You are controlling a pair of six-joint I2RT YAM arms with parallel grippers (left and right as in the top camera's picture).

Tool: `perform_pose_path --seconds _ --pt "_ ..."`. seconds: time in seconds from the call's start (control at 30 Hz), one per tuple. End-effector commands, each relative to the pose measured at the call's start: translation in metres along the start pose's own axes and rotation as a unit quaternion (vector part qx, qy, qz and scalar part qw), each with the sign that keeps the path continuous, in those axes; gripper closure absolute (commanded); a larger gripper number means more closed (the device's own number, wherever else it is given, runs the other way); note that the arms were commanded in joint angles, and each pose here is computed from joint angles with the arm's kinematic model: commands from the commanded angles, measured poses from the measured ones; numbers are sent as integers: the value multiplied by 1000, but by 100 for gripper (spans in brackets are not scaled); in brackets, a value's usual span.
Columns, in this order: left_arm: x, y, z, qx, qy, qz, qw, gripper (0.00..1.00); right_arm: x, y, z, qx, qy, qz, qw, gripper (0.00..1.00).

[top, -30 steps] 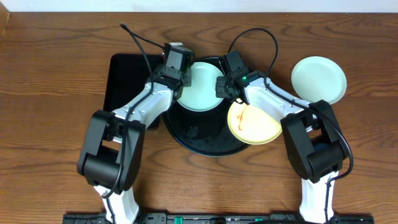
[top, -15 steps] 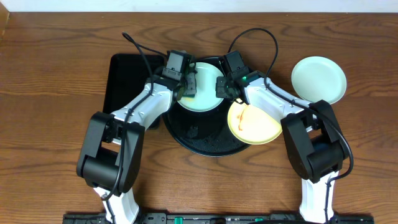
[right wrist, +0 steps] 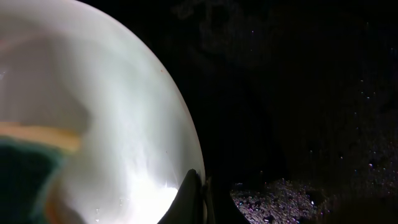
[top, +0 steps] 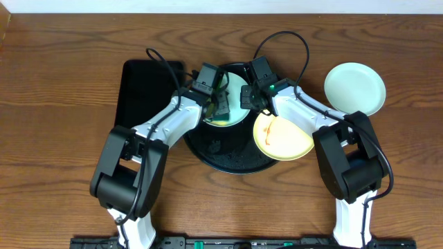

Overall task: Clean dirty plates on tray and stack at the side
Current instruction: 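Scrub the pale green plate with the sponge in the left gripper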

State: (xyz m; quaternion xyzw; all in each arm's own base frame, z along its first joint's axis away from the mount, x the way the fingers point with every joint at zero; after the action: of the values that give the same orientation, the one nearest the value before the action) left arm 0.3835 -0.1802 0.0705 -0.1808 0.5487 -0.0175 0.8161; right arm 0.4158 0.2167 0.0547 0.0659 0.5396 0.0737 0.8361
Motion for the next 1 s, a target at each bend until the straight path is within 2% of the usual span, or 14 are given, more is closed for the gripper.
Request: perform_pose_path --seconds 0.0,0.2,0.4,0.57,0.83,0.97 --pt "5 -6 -11 -36 24 -19 999 92 8 -2 -9 -15 15 -12 1000 99" --pt "6 -9 -3 23 0 -25 999 92 8 -2 -9 -16 16 -12 1000 99" --pt "8 12 0 110 -23 54 992 92 8 -2 -9 -15 15 -12 1000 99" --pt "11 26 -5 160 -21 89 983 92 8 -2 -9 -15 15 -12 1000 99" --pt "16 56 4 208 -82 170 960 92 8 -3 -9 -15 16 -12 1000 99" --pt "10 67 23 208 -128 209 947 92 8 -2 -10 -20 18 -13 1000 99"
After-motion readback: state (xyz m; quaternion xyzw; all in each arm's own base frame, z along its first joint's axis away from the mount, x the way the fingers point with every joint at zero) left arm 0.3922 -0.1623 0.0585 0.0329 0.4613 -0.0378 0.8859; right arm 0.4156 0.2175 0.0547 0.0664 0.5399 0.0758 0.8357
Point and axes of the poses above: each gripper's point midway between its finger pads, its own x axis out along the fingers, its own y axis along the line the jaws close on, z = x × y, the point moved 5 cm from there along -x, back along the fingers, and after that the axes turned 2 degrees about -x, right-handed, at the moved point
